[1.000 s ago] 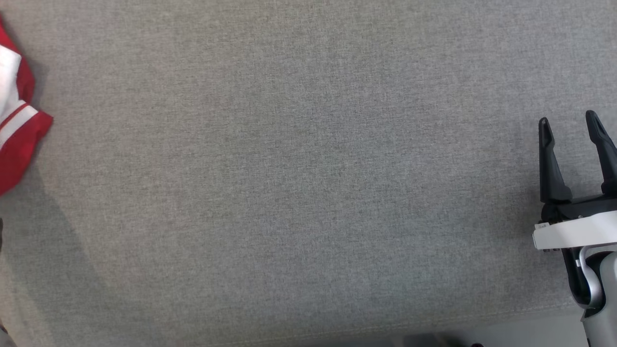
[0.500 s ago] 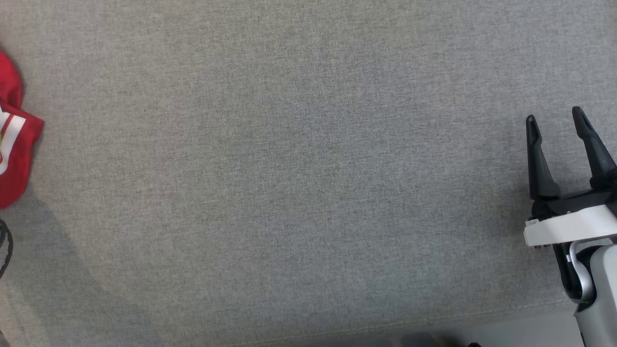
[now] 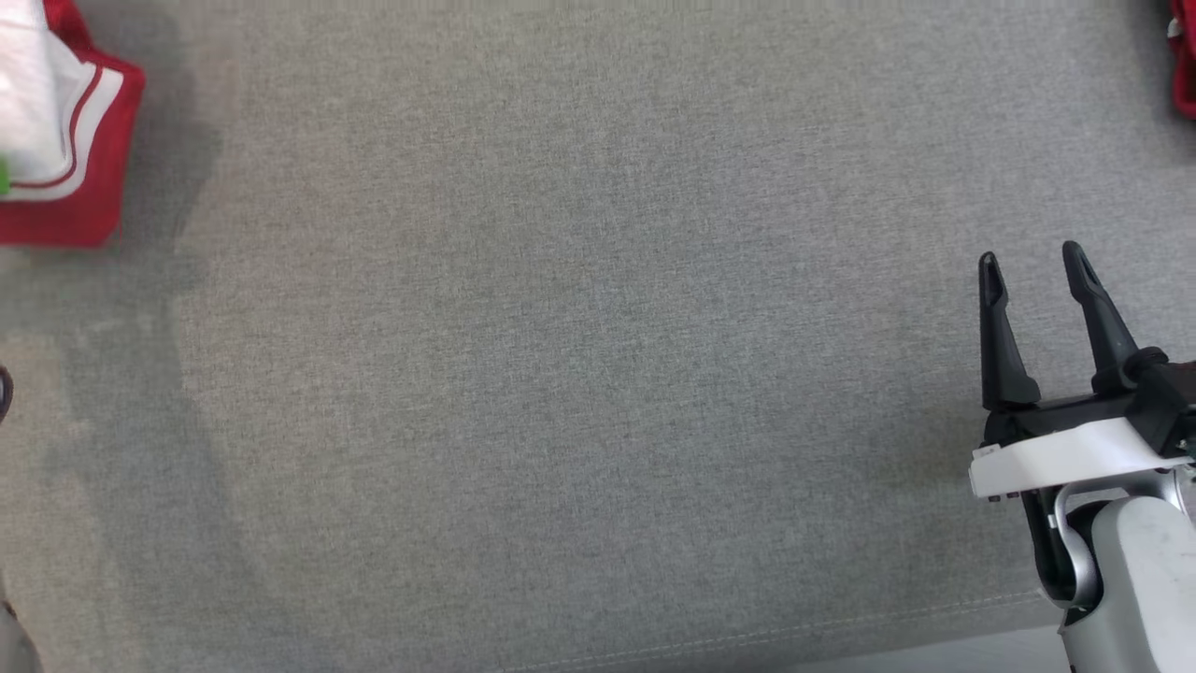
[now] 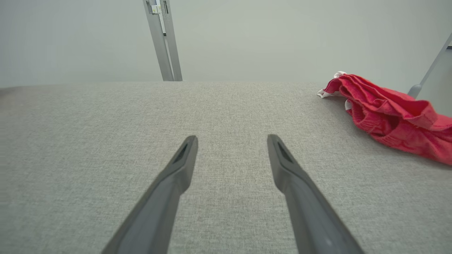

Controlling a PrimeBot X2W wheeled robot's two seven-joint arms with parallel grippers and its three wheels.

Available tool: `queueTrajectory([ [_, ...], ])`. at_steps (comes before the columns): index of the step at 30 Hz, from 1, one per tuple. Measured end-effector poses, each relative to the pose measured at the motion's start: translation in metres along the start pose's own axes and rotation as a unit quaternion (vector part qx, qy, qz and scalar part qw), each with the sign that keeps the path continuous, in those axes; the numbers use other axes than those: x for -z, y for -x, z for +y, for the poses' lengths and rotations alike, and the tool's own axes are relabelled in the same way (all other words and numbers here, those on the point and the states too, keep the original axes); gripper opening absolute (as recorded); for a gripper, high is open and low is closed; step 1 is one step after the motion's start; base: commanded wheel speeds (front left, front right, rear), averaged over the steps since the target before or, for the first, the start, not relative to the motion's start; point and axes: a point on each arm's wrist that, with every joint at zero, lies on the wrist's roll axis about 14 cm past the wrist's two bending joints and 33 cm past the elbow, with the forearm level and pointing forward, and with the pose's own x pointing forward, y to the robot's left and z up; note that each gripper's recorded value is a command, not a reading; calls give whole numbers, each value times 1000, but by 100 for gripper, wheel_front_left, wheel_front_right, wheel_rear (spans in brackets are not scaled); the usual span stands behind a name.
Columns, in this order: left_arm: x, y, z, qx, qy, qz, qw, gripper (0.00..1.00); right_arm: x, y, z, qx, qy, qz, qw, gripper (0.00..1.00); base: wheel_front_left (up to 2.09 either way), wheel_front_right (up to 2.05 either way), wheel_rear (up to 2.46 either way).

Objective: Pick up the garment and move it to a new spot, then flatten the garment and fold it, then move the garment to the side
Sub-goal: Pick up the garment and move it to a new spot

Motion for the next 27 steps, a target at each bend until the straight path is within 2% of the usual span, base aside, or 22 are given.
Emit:
queueTrajectory([
  [5, -64, 0, -45, 58, -12, -77, 995, 0, -17, 7, 5, 2, -7, -21, 1000, 100, 0, 0, 0],
  [8, -103, 3, -84, 104, -11, -122, 987, 0, -25, 13, 4, 7, -10, -29, 1000, 100, 0, 0, 0],
  [16, -152, 33, -209, 251, 16, -174, 952, 0, -39, 30, -5, 31, -17, -45, 998, 100, 0, 0, 0],
  [19, -154, 50, -251, 302, 24, -175, 937, 0, -45, 35, -8, 39, -18, -52, 998, 100, 0, 0, 0],
  [22, -137, 65, -286, 343, 32, -153, 926, 0, -50, 41, -11, 45, -17, -57, 997, 100, 0, 0, 0],
  [27, -75, 87, -323, 386, 47, -77, 918, 0, -55, 48, -14, 55, -18, -64, 996, 100, 0, 0, 0],
])
